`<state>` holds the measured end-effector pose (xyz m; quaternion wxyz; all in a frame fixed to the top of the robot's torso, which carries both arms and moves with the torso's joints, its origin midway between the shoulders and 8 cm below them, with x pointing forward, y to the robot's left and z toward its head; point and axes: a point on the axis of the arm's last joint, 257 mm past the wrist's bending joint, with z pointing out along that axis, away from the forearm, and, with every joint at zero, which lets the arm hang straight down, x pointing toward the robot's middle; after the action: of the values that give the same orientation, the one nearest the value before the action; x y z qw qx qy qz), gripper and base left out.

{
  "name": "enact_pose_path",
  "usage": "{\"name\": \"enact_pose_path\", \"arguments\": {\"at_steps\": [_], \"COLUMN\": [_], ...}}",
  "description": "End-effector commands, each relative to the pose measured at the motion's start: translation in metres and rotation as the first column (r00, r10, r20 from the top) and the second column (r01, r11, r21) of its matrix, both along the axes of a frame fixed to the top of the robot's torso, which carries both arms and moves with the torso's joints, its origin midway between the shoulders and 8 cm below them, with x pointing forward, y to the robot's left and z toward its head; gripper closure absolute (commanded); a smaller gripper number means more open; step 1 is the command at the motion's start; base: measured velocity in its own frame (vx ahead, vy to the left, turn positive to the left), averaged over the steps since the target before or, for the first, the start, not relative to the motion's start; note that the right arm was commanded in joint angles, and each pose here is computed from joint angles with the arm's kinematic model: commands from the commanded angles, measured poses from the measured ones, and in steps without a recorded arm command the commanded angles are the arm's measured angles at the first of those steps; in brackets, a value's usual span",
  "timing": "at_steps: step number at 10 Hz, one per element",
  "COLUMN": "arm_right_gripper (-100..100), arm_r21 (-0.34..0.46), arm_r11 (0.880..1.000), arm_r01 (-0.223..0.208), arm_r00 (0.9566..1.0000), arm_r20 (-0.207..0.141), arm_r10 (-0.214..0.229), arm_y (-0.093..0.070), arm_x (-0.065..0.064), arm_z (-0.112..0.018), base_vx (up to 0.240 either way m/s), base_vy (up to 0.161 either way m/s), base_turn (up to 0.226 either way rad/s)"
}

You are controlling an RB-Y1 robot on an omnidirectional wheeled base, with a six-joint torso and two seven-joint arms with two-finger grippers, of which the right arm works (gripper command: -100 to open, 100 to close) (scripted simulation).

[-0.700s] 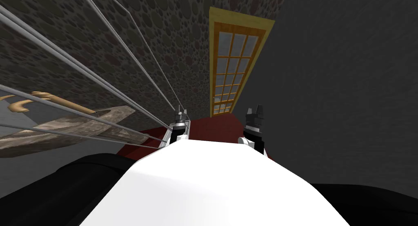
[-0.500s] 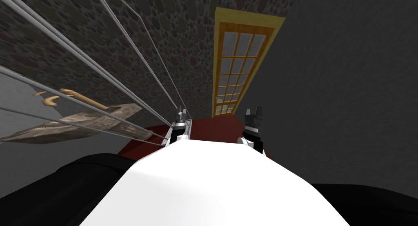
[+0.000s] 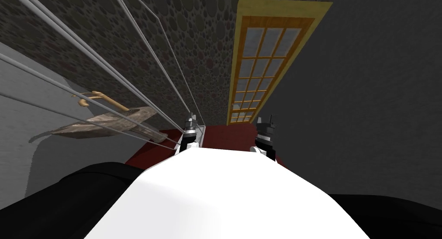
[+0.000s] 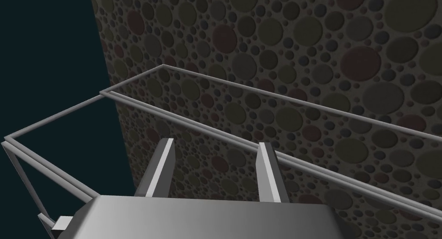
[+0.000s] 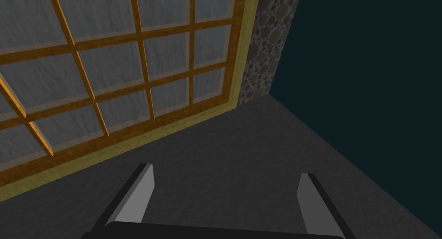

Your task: Pull the door open

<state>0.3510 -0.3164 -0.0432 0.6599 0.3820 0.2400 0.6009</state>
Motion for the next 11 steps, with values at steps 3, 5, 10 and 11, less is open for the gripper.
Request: {"name": "enact_pose_path", "arguments": {"at_steps": [3,5,10,11], "arm_right_gripper": [-100,-100,-100,-100], "arm_r21": [0.112,0.182,0.369,0.406], "arm_r11": [0.992,0.978,0.913,0.895], "arm_r01": [-0.064,-0.099,-0.174,-0.185], "arm_r00": [0.9979,0.9950,0.9841,0.9818], "arm_r20": [0.005,0.009,0.030,0.035], "arm_r10": [0.064,0.099,0.175,0.187], "arm_y": [-0.001,-0.003,-0.010,-0.012], "arm_x": [0.001,0.001,-0.001,-0.002], "arm_z": [-0.022,-0.037,-0.079,-0.088], "base_vx": [0.061,0.070,0.081,0.092], "base_vy": [-0.009,-0.016,-0.021,-0.027], "base_turn": [0.184,0.234,0.194,0.207]}}
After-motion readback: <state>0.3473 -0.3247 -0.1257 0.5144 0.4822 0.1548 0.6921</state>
